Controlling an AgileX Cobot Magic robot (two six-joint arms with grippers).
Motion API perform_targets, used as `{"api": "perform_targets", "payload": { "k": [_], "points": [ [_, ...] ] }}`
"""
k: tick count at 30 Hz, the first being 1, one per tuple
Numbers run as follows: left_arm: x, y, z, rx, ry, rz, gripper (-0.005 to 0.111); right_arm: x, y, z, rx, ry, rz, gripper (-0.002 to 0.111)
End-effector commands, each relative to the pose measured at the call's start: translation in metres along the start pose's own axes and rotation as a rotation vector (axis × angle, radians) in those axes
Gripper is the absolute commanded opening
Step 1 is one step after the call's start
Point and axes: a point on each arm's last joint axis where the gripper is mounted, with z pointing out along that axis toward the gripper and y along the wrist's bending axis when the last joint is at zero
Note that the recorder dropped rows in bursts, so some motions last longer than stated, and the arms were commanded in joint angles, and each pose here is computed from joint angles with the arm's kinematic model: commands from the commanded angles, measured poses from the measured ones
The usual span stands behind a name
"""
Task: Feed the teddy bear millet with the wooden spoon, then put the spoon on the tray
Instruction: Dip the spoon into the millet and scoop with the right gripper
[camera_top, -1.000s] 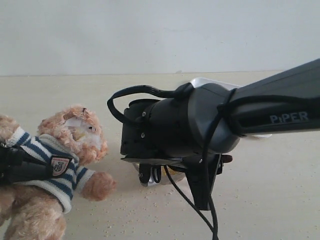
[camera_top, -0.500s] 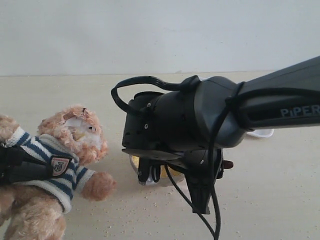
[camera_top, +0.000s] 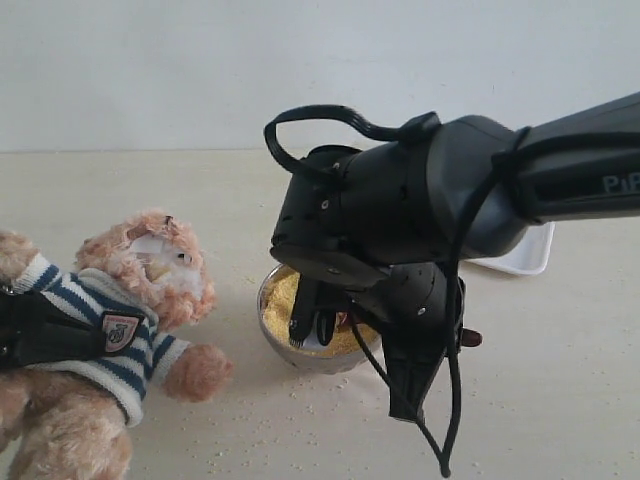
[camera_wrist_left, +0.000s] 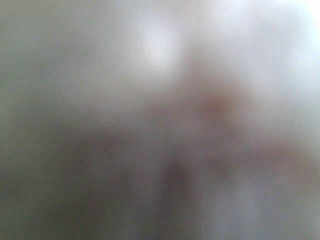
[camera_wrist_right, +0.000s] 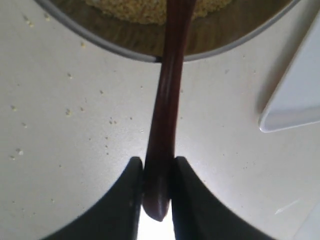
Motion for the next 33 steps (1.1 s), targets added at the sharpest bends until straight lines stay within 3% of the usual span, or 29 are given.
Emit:
{"api": "perform_targets", "payload": {
  "k": [1,20,33],
  "points": [
    [0.0,-0.001,0.0,0.015,-0.004,-0.005,0.006,0.004,-0.003,-0.001,-0.075,-0.009,0.031,0.009],
    [0.0,-0.001,0.0,0.015,-0.004,-0.005,0.006,-0.009,-0.011,-0.024,-0.234,-0.121,0.161,0.009],
    [0.0,-0.001,0.0,0.015,-0.004,-0.005,0.006,0.017,-0.04,-0.025,-0.395,-0.166,0.359,0.009]
  ]
}}
